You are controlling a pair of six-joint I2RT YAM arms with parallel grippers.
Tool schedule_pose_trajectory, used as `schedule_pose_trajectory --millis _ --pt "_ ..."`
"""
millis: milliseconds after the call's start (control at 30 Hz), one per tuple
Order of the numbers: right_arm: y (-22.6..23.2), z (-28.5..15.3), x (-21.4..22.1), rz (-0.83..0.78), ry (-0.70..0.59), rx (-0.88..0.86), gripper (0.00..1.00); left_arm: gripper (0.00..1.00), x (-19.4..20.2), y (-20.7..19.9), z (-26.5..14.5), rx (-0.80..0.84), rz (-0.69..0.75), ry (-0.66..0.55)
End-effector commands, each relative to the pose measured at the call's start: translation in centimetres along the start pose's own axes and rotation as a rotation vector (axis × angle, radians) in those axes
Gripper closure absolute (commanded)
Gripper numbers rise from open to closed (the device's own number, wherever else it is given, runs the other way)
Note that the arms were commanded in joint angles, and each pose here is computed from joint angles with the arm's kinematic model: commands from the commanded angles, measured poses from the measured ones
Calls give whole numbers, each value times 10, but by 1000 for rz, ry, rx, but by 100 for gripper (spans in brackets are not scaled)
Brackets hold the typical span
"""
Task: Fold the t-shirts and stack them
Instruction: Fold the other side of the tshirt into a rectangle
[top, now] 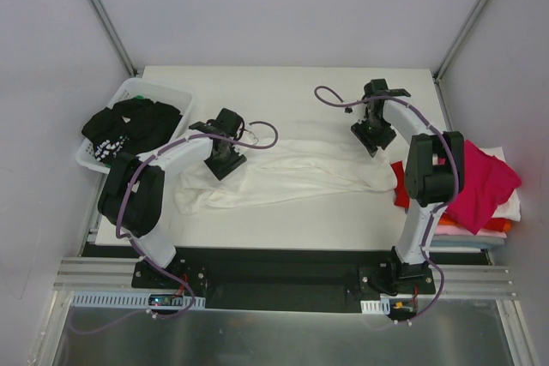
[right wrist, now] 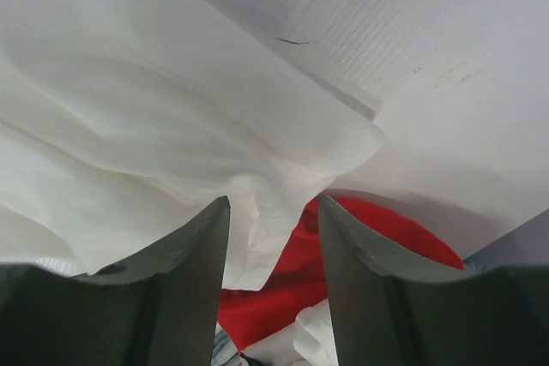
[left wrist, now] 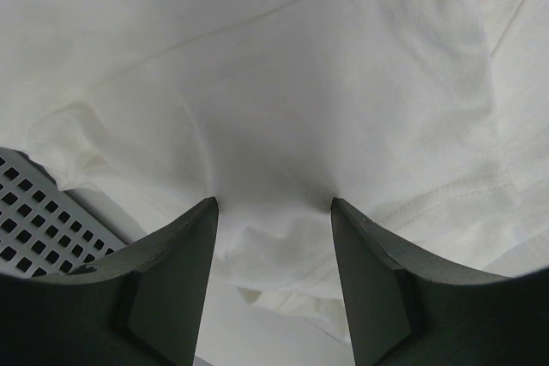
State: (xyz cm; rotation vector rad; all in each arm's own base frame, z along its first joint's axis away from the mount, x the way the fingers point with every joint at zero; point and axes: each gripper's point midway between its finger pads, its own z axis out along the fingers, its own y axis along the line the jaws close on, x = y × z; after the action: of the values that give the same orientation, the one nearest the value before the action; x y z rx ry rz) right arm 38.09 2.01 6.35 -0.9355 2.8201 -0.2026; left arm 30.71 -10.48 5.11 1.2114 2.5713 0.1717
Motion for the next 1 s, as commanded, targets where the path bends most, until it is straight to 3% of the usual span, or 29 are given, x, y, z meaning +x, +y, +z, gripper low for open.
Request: schedule_pose_trajectory --millis 0,833,900,967 --pt "-5 -6 2 6 -11 26 52 45 2 1 -9 -1 -32 -26" --pt "4 26 16 -7 63 -27 59 45 7 1 -8 -12 -32 -15" --pt "3 27 17 -4 64 -29 67 45 7 1 -8 -14 -32 -16" --pt "2 28 17 -5 65 -28 83 45 6 1 -9 -16 -32 -19"
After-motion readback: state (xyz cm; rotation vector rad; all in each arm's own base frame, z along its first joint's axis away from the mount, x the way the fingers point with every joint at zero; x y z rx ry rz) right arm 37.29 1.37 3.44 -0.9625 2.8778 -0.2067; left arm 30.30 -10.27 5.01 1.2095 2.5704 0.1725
